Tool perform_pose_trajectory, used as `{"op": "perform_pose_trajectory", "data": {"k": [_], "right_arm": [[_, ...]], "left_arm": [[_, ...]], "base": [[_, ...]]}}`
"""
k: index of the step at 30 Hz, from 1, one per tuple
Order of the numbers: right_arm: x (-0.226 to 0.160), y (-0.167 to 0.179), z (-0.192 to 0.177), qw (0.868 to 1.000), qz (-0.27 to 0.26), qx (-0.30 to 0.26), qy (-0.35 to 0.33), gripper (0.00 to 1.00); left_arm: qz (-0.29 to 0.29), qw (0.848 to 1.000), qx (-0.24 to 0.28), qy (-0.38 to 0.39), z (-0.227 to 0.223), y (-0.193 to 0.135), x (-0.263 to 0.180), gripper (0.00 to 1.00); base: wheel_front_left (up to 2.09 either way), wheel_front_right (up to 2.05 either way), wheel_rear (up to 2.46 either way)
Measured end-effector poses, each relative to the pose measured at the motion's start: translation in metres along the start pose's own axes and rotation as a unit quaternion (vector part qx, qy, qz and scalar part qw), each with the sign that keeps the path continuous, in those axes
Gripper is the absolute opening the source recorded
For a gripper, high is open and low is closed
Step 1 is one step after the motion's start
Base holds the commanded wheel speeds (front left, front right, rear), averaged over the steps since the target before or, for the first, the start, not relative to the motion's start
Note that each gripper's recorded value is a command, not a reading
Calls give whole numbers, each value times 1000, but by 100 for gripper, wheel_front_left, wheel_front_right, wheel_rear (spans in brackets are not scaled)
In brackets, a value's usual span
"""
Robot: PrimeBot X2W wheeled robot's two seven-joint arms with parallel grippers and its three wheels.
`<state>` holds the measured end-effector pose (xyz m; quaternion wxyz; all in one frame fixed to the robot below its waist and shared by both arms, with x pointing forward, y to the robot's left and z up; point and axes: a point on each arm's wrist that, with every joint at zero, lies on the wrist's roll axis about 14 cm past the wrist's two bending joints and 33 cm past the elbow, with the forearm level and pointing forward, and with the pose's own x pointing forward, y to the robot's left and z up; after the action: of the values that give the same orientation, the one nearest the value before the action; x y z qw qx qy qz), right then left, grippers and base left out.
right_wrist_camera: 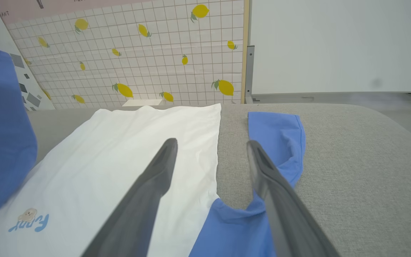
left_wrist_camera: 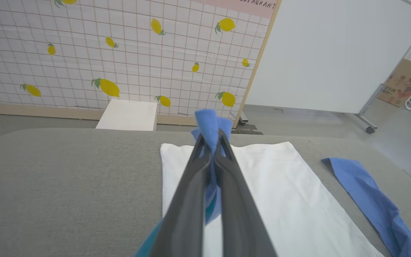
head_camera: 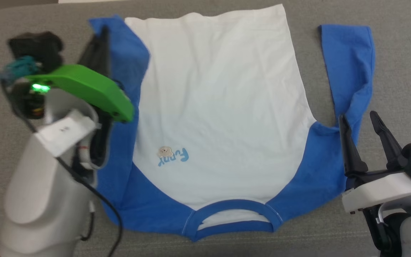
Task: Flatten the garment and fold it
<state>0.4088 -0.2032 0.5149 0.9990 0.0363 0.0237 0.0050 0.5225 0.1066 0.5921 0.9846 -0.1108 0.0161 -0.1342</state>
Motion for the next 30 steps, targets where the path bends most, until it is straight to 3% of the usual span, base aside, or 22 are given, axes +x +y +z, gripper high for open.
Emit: {"op": "perform_pose_trajectory", "data": {"k": [5,9,18,24,30], "right_arm": [[-6,12,14,1000,17,3,-18,100],[-9,19,24,999,26,4,-29,100],[-19,6,22,1000,6,7,-25,100],[-24,-9,13,1000,-16,11,-13,100],[-27,-17,5,999,-30,14,-5,100]], "left_arm": [[-94,995,-35,18,-11,-83,-18,0],[-149,985,-35,85,-52,-131,-30,0],[-224,948,-5,224,-154,-186,-51,0],[-297,919,-8,260,-182,-231,-71,0],[-330,890,52,311,-220,-244,-84,0]], "base": [[0,0,0],[0,0,0],[0,0,0],[0,0,0],[0,0,0]]}}
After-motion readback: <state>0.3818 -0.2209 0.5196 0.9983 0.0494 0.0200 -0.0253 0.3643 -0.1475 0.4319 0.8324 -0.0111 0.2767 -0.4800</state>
